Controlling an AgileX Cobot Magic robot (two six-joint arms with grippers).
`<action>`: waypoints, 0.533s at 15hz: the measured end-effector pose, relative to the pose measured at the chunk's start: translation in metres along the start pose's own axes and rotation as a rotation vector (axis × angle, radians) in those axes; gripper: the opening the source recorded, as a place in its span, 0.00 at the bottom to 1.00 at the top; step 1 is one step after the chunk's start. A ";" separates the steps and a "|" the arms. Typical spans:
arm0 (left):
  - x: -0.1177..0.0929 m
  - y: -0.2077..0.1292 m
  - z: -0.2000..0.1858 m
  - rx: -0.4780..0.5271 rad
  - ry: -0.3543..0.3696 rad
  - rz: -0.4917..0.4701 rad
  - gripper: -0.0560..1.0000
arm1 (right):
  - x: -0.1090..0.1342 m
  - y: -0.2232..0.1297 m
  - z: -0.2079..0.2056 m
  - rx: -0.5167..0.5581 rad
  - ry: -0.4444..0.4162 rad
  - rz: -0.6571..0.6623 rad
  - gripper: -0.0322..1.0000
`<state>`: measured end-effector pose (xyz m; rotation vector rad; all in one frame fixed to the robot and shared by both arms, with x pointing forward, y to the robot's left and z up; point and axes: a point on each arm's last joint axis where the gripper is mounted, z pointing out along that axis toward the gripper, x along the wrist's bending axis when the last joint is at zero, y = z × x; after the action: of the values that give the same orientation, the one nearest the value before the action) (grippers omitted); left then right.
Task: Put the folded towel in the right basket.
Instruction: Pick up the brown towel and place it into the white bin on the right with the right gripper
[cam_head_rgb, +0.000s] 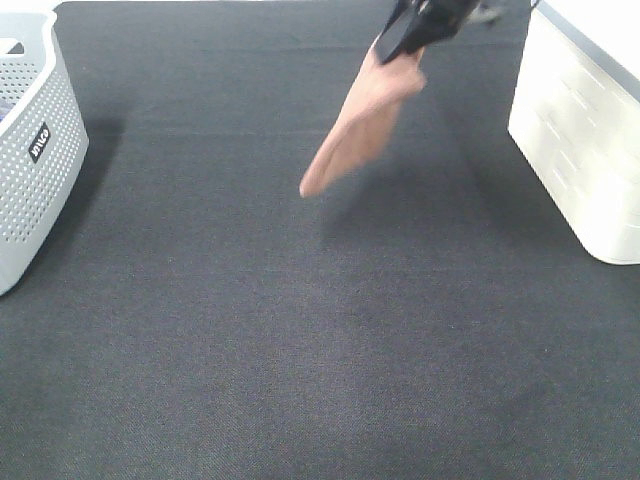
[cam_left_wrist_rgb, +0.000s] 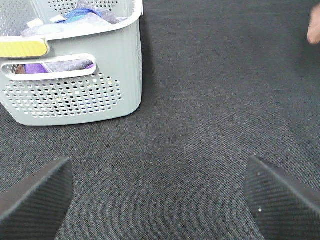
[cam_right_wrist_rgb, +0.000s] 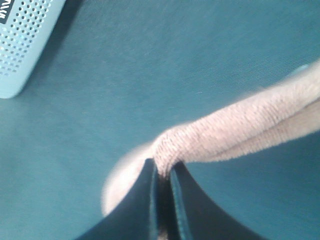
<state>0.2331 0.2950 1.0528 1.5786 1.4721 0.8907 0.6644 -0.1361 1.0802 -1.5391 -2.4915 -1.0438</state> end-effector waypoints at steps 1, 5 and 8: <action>0.000 0.000 0.000 0.000 0.000 0.000 0.88 | 0.003 0.001 -0.019 -0.019 -0.054 -0.020 0.04; 0.000 0.000 0.000 0.000 0.000 0.000 0.88 | -0.026 0.003 -0.080 -0.134 -0.122 0.066 0.04; 0.000 0.000 0.000 0.000 0.000 0.000 0.88 | -0.082 -0.002 -0.139 -0.277 -0.180 0.206 0.04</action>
<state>0.2331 0.2950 1.0528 1.5786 1.4721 0.8907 0.6620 -0.2779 1.1576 -2.0005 -2.3029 -1.3128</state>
